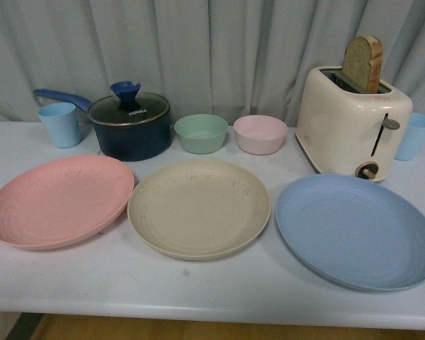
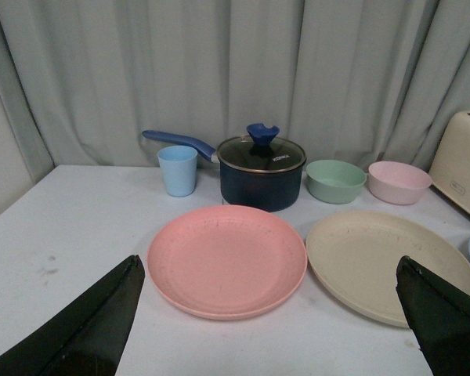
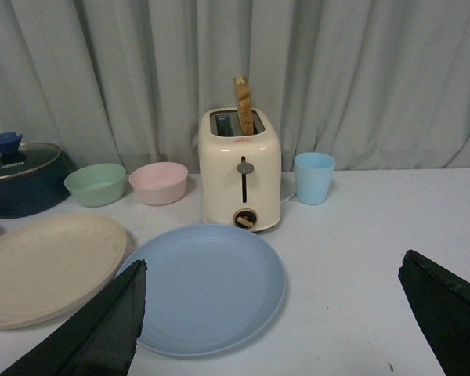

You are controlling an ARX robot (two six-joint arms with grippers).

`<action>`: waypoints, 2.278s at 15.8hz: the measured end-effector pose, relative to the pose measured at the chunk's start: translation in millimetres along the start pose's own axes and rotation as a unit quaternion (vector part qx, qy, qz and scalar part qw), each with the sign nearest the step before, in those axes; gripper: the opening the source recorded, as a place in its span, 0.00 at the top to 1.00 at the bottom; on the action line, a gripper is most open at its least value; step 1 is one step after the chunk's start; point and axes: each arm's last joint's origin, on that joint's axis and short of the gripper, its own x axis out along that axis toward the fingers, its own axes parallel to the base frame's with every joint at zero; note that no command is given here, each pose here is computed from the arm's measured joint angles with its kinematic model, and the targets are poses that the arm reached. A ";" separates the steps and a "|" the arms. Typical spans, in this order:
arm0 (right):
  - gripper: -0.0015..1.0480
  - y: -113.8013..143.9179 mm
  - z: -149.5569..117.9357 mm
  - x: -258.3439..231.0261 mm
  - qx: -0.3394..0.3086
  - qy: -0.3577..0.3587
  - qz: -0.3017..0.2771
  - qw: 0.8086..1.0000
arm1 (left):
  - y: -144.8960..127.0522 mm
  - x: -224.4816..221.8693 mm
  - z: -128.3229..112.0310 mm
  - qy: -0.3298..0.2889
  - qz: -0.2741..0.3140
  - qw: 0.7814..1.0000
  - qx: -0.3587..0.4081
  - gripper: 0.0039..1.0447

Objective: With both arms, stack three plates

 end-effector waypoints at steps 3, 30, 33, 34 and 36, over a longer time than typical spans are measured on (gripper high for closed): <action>0.06 0.0 0.0 0.0 0.000 0.000 0.000 1.000 | 0.0 0.0 0.0 0.000 0.000 1.000 0.000 0.06; 0.06 0.0 0.0 0.0 0.000 0.000 0.000 1.000 | 0.0 0.0 0.0 0.000 0.000 1.000 0.000 0.06; 0.06 0.0 0.0 0.0 0.000 0.000 0.000 1.000 | 0.0 0.0 0.0 0.000 0.000 1.000 0.000 0.06; 0.06 0.0 0.0 0.0 0.000 0.000 0.000 1.000 | 0.0 0.0 0.2 0.000 0.000 1.000 0.000 0.06; 0.06 0.0 0.0 0.0 0.000 0.000 0.000 1.000 | 0.0 0.0 0.2 0.000 0.000 1.000 0.000 0.06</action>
